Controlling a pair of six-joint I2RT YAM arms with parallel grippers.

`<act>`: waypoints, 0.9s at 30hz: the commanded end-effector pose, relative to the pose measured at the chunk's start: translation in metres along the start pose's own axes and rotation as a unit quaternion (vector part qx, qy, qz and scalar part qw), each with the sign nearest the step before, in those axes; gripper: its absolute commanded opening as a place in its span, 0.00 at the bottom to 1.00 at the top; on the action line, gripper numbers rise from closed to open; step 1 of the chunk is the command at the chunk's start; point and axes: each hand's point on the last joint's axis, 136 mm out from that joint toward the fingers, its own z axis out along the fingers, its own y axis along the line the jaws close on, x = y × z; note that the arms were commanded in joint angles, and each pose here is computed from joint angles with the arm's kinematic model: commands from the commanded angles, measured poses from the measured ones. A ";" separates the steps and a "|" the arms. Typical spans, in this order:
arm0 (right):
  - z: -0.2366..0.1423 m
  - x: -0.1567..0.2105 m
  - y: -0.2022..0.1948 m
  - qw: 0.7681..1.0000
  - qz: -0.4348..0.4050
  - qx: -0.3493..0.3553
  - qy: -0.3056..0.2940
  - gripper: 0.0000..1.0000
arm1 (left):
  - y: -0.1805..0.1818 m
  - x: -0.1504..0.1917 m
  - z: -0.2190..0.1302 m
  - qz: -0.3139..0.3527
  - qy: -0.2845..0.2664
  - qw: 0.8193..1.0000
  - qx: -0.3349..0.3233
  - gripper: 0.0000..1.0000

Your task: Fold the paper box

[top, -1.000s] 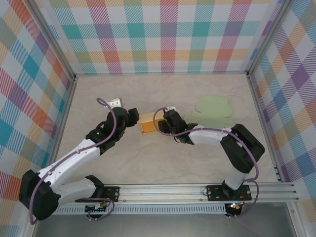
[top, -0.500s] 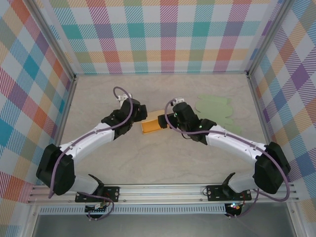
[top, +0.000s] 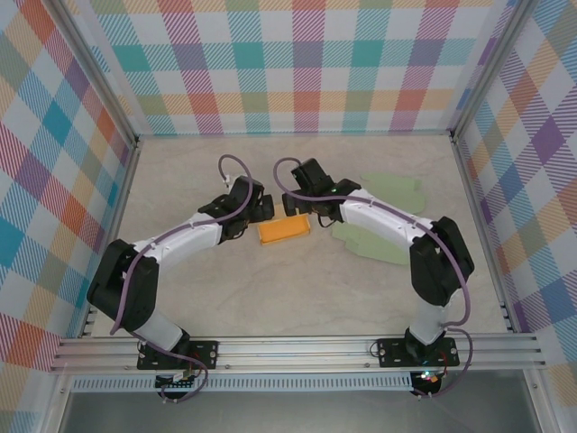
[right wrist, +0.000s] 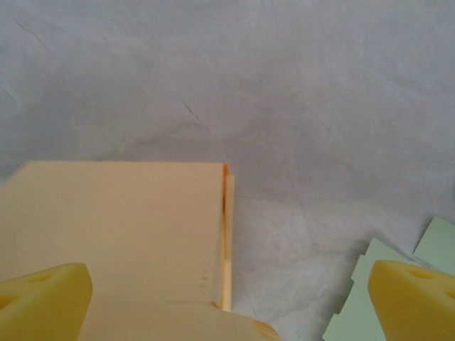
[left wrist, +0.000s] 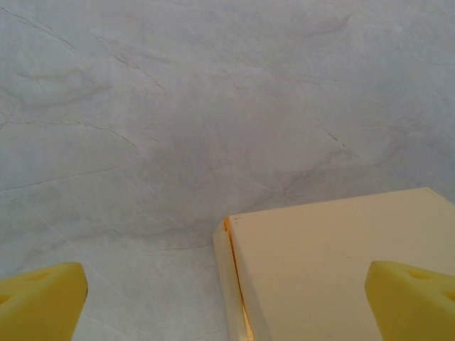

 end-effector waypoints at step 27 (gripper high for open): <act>0.040 0.079 0.003 0.988 0.075 -0.053 0.124 0.99 | 0.031 0.077 0.027 -0.032 0.076 0.996 -0.019 0.87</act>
